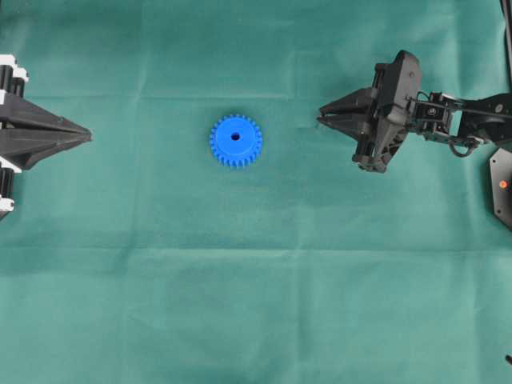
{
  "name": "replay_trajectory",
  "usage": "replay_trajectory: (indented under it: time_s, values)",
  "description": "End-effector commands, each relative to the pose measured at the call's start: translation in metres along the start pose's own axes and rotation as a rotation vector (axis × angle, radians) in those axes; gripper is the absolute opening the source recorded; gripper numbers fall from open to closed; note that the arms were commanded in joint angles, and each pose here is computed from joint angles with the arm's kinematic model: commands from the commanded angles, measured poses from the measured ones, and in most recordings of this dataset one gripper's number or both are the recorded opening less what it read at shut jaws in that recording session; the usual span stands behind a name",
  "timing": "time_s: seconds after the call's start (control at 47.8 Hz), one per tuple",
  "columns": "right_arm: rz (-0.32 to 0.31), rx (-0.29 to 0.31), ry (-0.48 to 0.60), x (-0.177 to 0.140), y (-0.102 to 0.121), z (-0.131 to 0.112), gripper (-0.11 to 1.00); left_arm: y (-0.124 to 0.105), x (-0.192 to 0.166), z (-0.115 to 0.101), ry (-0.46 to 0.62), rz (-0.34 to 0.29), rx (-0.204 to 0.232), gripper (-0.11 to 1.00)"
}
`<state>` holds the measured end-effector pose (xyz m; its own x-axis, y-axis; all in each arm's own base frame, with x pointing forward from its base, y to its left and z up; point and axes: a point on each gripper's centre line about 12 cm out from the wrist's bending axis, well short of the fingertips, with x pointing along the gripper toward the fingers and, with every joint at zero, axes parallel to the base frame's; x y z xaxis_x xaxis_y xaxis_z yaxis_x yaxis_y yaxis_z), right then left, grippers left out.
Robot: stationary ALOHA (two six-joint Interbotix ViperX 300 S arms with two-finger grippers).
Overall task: Insert the shaft placed at a random location into the center hole of the medium gear at another random location.
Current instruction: 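Close the right gripper on the silver shaft and lift it upright, then carry the held shaft left over the blue gear's center hole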
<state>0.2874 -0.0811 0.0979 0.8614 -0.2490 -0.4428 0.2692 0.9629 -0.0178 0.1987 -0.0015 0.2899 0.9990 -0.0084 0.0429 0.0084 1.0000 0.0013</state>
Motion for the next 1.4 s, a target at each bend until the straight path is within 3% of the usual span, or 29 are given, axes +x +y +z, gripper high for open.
replay_trajectory:
  time_s: [0.0, 0.397, 0.606, 1.046, 1.38]
  values:
    - [-0.006, -0.006, -0.047, 0.0, -0.002, 0.014, 0.13, 0.0, 0.002, 0.009, -0.025, -0.002, 0.001, 0.0]
    - [-0.003, -0.015, -0.083, -0.032, -0.002, 0.066, 0.13, 0.0, 0.002, 0.009, -0.021, -0.002, 0.001, 0.0]
    - [-0.001, -0.017, -0.074, -0.04, -0.002, 0.07, 0.13, 0.0, 0.002, 0.009, -0.023, -0.002, 0.001, 0.0]
    - [0.011, -0.018, -0.088, -0.035, 0.002, 0.075, 0.13, 0.0, 0.003, 0.009, -0.02, -0.002, 0.001, 0.0]
    - [0.053, -0.036, -0.095, 0.002, 0.018, 0.097, 0.13, 0.0, 0.003, 0.008, -0.018, -0.002, 0.001, 0.0]
